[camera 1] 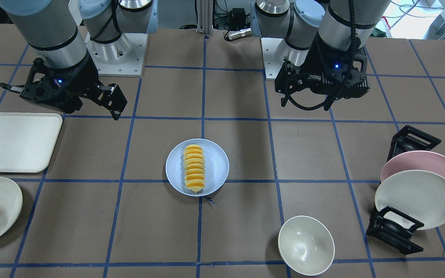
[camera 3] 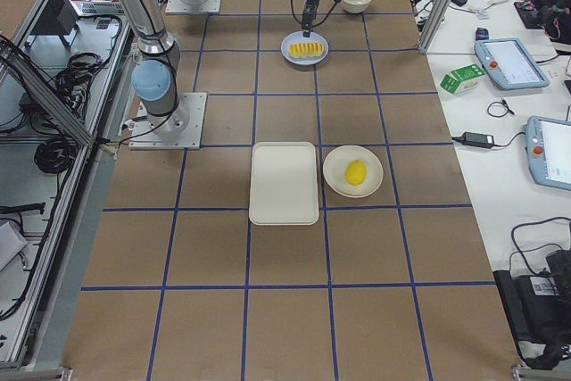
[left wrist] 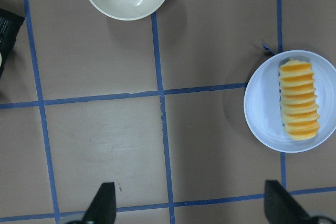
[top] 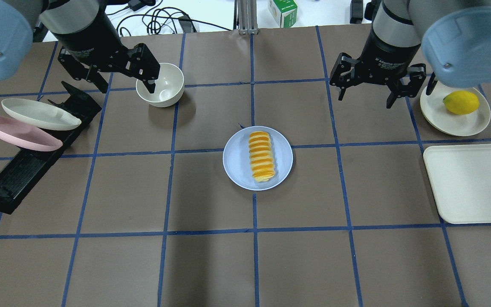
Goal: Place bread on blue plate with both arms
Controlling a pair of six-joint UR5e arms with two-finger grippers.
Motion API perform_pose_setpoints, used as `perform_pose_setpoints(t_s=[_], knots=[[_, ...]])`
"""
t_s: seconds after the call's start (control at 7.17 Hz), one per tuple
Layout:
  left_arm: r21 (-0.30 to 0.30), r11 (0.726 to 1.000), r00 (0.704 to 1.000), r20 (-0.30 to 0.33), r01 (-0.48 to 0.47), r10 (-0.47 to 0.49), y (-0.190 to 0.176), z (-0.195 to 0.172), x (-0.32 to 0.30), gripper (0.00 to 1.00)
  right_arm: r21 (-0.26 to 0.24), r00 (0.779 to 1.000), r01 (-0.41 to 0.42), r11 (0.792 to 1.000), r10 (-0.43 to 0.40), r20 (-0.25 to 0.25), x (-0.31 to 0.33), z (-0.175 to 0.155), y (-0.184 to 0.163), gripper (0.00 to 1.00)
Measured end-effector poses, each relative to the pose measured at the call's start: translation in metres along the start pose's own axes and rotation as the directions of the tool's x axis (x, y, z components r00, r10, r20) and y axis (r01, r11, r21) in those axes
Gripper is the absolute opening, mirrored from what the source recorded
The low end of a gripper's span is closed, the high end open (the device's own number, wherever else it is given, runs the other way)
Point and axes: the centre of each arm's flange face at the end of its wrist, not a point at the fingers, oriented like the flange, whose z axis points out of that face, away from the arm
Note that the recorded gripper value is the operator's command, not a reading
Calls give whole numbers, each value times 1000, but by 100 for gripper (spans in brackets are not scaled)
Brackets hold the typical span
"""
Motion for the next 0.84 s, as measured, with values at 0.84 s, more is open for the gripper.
perform_pose_setpoints(t_s=[0.84], knots=[[-15, 1000, 1000, 11, -3, 3, -1, 5, -2, 100, -23, 1000, 1, 1000, -1, -8, 3, -5, 13, 100]])
